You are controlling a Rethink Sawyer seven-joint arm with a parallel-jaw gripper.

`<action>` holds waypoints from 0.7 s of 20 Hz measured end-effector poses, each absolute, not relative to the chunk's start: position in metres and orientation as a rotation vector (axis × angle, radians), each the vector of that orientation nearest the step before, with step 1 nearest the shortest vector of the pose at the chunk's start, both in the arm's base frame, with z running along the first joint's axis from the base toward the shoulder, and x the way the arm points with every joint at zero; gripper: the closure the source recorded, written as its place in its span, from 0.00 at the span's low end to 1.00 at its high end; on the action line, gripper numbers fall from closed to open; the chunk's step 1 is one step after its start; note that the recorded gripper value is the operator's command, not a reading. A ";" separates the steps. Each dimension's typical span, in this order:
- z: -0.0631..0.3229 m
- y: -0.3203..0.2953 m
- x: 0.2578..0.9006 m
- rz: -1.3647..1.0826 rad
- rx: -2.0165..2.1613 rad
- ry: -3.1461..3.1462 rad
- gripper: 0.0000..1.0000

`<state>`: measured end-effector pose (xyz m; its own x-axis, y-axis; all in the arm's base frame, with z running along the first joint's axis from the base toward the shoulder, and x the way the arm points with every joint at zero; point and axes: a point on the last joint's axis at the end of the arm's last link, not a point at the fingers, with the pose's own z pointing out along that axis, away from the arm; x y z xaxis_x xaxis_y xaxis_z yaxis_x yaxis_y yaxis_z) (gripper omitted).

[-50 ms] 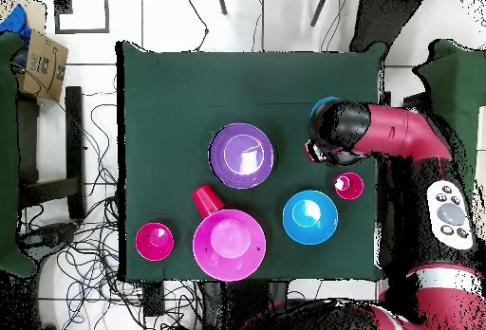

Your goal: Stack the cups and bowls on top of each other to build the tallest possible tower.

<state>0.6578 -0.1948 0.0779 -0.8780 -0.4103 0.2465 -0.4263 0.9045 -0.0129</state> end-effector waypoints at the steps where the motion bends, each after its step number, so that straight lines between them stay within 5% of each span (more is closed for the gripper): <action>1: 0.079 -0.195 0.658 0.103 0.631 -2.829 0.00; 14: 0.059 -0.195 0.639 0.126 0.557 -2.777 0.00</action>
<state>0.6386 -0.1950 0.0592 -0.8782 -0.3623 0.3122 -0.3891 0.9209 -0.0256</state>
